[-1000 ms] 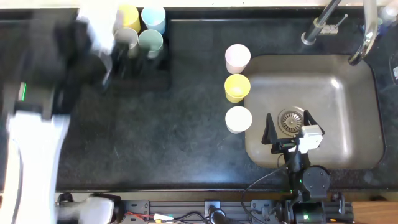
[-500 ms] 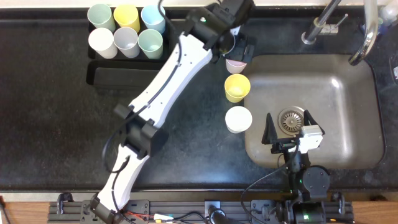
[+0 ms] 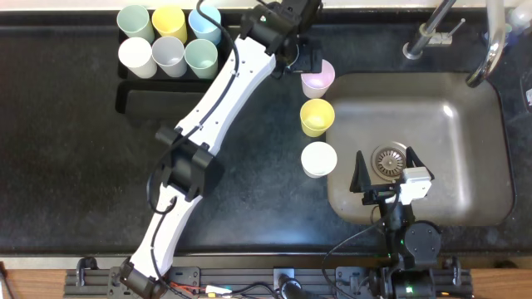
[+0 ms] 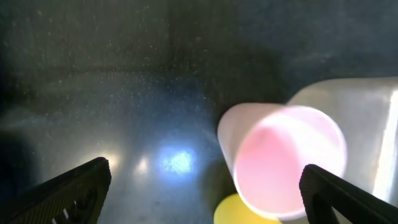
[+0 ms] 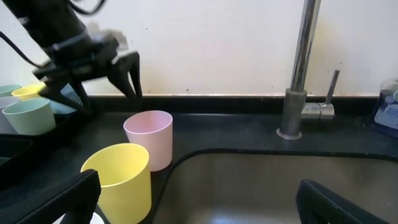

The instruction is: Store Cups

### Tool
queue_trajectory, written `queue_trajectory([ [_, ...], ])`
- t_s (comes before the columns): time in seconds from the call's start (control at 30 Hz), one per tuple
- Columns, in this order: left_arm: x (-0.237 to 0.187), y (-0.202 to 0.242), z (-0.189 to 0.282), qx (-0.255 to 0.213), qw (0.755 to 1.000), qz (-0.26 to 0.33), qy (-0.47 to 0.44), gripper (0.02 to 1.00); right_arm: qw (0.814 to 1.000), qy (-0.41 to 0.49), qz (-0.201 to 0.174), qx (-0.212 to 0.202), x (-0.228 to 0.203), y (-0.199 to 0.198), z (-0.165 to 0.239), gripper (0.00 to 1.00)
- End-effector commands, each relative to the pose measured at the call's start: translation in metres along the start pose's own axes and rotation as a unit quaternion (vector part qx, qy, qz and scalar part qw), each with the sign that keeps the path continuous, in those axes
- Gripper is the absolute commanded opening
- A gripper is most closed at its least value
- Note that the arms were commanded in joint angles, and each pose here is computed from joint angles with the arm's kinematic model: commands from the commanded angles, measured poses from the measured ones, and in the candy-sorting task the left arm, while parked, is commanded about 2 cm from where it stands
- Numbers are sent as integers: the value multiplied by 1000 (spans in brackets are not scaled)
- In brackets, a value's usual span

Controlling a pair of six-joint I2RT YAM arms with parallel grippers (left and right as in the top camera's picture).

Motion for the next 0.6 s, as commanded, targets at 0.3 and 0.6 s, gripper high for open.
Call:
queue_trajectory([
  [0.3, 3, 1, -29, -11, 1000, 22, 16, 998, 1000, 0, -4, 3, -4, 1, 0, 998],
  [0.6, 2, 1, -37, -12, 999, 23, 23, 917, 1000, 0, -4, 3, -4, 1, 0, 996],
])
Point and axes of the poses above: each gripper's point midway between its finger pads, its own z axis back along the fingers, its own y axis along the line the jaws close on, x = y × z, the point moved 8 cm from there along z, back along the fingers, and after that the axes turned 6 degrees about z, right-handed, at the moved point
